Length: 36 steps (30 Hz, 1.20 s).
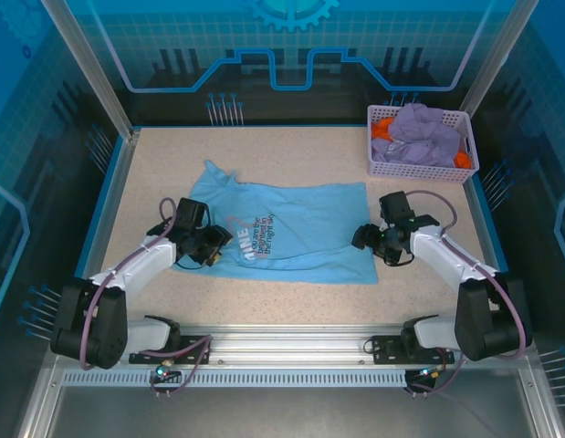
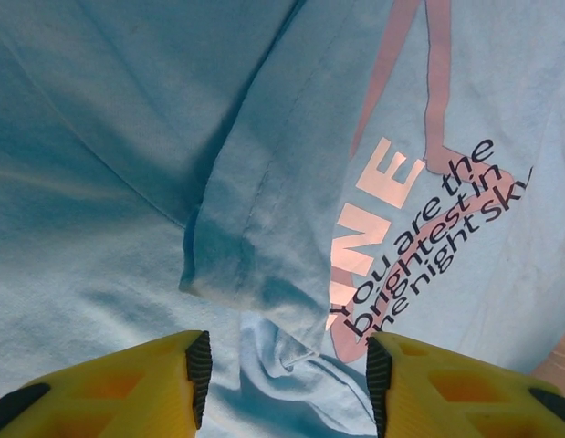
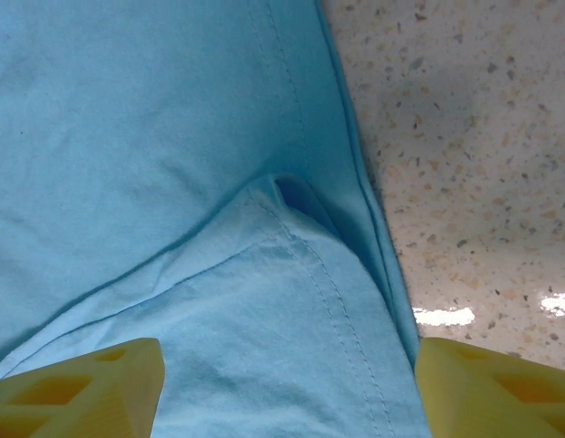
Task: Fold and stack the t-shirts
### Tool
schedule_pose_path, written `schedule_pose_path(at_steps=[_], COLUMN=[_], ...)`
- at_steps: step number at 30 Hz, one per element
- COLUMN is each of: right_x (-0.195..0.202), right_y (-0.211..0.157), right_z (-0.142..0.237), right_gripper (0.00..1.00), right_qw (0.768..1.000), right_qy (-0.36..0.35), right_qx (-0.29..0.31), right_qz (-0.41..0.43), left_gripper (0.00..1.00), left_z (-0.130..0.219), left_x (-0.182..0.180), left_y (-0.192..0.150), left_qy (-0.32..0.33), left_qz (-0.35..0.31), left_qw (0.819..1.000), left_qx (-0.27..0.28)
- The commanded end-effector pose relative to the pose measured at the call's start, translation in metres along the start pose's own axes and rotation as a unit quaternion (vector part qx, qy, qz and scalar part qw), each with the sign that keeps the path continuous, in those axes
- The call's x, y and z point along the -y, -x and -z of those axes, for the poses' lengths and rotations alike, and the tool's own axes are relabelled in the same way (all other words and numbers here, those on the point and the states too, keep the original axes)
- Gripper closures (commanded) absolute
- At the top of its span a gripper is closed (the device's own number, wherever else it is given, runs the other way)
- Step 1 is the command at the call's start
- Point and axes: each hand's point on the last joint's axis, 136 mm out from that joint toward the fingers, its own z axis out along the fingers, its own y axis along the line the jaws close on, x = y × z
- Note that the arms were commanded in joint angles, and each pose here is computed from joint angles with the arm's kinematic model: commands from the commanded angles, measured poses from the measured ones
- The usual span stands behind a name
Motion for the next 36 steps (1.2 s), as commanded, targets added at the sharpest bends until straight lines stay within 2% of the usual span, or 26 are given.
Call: schedule_pose_path(at_steps=[1, 13, 19, 27, 32, 36], right_x=[-0.003, -0.002, -0.001, 0.014, 0.007, 0.003], right_y=[0.009, 0.009, 0.009, 0.015, 0.029, 0.039], right_z=[0.002, -0.004, -0.004, -0.008, -0.012, -0.018], right_gripper=[0.26, 0.26, 0.26, 0.37, 0.45, 0.51], right_qw=[1.0, 1.0, 1.0, 0.999, 0.999, 0.998], right_qy=[0.001, 0.0, -0.003, -0.037, -0.04, -0.047], right_qx=[0.004, -0.001, 0.0, -0.013, -0.021, -0.028], right_qz=[0.005, 0.003, 0.0, -0.035, -0.03, -0.024], left_gripper=[0.5, 0.51, 0.57, 0.77, 0.92, 0.99], left_z=[-0.008, -0.024, -0.024, -0.02, -0.019, -0.021], left_x=[-0.01, -0.017, -0.015, -0.01, -0.006, -0.001], left_y=[0.0, 0.0, 0.008, 0.016, 0.021, 0.021], left_qy=[0.021, 0.05, 0.062, 0.07, 0.077, 0.08], left_qz=[0.017, 0.017, 0.005, -0.021, -0.049, -0.066], left_qw=[1.0, 0.999, 0.998, 0.997, 0.995, 0.994], left_qx=[0.002, 0.008, 0.022, 0.038, 0.044, 0.039])
